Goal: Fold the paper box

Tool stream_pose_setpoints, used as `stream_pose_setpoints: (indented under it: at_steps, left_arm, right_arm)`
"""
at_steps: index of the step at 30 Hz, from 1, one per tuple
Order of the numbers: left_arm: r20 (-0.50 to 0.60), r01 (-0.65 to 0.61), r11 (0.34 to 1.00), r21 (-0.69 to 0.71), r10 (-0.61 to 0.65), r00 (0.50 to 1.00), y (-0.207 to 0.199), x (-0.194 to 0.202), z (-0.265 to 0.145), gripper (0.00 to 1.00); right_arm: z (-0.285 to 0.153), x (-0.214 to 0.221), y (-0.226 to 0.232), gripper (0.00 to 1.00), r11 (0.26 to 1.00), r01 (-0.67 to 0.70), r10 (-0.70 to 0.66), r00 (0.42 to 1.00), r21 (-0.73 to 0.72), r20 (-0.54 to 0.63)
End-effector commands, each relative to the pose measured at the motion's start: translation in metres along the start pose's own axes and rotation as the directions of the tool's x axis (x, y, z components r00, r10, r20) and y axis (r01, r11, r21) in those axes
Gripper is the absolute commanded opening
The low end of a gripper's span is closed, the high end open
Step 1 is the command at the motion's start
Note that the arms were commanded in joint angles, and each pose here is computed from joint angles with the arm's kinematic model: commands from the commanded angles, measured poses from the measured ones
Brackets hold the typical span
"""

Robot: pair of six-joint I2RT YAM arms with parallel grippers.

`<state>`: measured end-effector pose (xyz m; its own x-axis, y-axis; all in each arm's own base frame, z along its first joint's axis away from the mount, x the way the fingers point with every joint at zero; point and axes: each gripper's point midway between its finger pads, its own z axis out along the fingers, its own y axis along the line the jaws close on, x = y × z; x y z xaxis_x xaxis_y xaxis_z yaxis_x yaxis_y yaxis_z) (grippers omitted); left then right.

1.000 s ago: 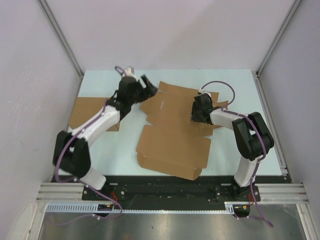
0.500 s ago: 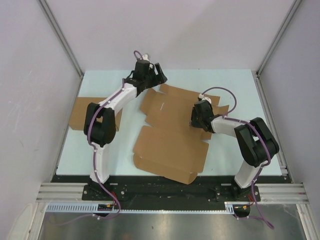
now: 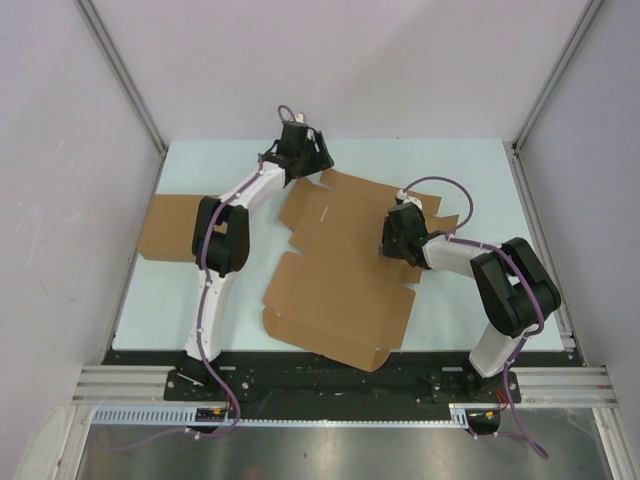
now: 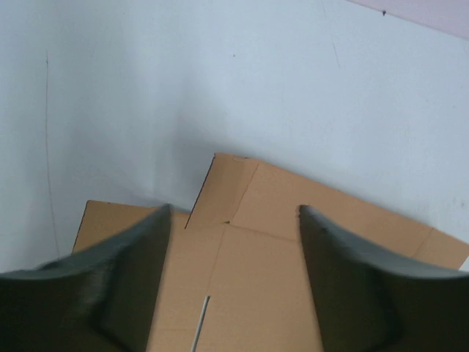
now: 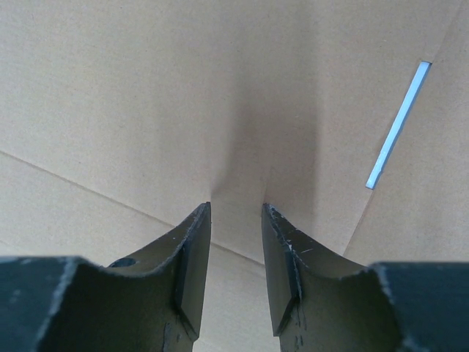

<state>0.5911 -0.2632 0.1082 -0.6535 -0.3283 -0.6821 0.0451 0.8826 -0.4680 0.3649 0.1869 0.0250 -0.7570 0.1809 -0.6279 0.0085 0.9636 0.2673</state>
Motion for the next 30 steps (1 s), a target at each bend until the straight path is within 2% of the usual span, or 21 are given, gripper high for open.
stream_pose_setpoints:
  at_steps: [1,2,3,4,5,9,14,21,28,30]
  left_arm:
    - [0.035,0.061,0.998,0.016,-0.061,0.998,0.001,-0.017,0.001,0.60]
    - [0.057,0.101,0.994,0.050,-0.104,0.993,-0.003,-0.024,0.001,0.56]
    - [0.037,0.128,0.991,0.044,-0.129,0.991,0.006,-0.012,0.003,0.51]
    - [0.060,0.148,0.987,0.055,-0.151,0.987,0.008,-0.021,-0.002,0.50]
    - [0.073,0.161,0.985,0.068,-0.166,0.984,0.007,-0.024,-0.003,0.50]
    - [0.051,0.110,0.989,0.097,-0.115,0.992,0.002,-0.022,0.002,0.62]
    - [0.011,0.081,0.993,0.083,-0.082,0.997,0.011,-0.008,0.016,0.66]
    - [-0.013,0.077,0.980,0.184,-0.076,0.997,-0.004,-0.002,0.027,0.64]
    - [-0.050,0.049,0.987,0.150,-0.042,0.998,0.003,0.013,0.039,0.61]
    - [-0.053,0.041,0.987,0.156,-0.033,0.998,0.002,0.015,0.040,0.57]
  right_arm:
    - [-0.002,0.046,-0.013,0.38,0.999,0.011,-0.006,0.989,0.031,-0.149]
    - [-0.002,0.045,-0.013,0.38,0.999,0.011,-0.006,0.989,0.032,-0.147]
    - [-0.002,0.046,-0.013,0.37,0.999,0.012,-0.007,0.989,0.034,-0.149]
    - [-0.002,0.047,-0.014,0.37,0.999,0.014,-0.008,0.988,0.035,-0.152]
    - [-0.002,0.048,-0.014,0.37,0.999,0.016,-0.011,0.988,0.034,-0.152]
    - [-0.001,0.048,-0.014,0.37,0.999,0.013,-0.008,0.988,0.032,-0.153]
    - [-0.001,0.048,-0.011,0.37,1.000,0.009,-0.006,0.988,0.018,-0.155]
    - [-0.001,0.048,-0.010,0.38,1.000,0.008,-0.006,0.988,0.014,-0.156]
    - [0.003,0.050,-0.014,0.37,1.000,-0.005,0.008,0.986,0.018,-0.166]
    - [0.004,0.052,-0.014,0.37,1.000,-0.007,0.010,0.985,0.017,-0.172]
